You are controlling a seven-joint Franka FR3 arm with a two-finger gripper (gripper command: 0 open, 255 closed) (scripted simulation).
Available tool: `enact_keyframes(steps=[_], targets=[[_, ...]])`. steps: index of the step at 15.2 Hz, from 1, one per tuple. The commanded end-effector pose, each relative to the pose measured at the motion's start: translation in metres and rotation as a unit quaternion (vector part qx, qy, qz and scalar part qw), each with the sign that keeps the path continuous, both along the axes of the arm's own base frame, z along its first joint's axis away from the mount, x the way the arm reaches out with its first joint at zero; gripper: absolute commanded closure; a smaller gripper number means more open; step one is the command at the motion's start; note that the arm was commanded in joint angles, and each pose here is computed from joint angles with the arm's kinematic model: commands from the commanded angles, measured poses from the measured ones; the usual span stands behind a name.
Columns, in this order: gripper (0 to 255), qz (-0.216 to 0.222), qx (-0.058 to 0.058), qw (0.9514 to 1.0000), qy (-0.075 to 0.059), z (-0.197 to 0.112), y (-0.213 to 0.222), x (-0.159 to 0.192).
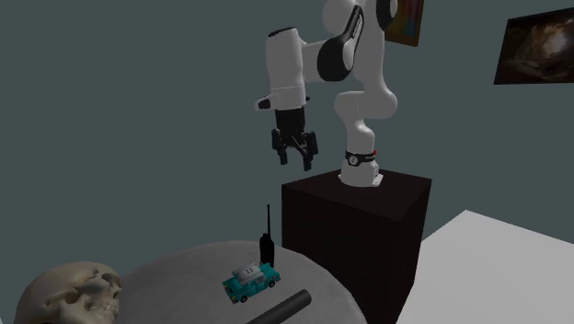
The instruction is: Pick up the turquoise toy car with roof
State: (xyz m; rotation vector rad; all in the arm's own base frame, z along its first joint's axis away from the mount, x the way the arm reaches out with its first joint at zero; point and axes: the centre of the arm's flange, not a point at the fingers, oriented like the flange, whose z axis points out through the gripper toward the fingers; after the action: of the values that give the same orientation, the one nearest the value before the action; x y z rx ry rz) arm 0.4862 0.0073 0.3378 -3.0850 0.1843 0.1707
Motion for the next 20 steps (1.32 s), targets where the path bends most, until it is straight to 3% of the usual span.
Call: enact_keyframes(steps=[1,20], targets=[[0,-0.002,-0.001,1.0000,-0.001,-0.021,-0.001,0.014],[0,-0.019,-0.008,0.9998,-0.002,-0.215,0.001,0.173]])
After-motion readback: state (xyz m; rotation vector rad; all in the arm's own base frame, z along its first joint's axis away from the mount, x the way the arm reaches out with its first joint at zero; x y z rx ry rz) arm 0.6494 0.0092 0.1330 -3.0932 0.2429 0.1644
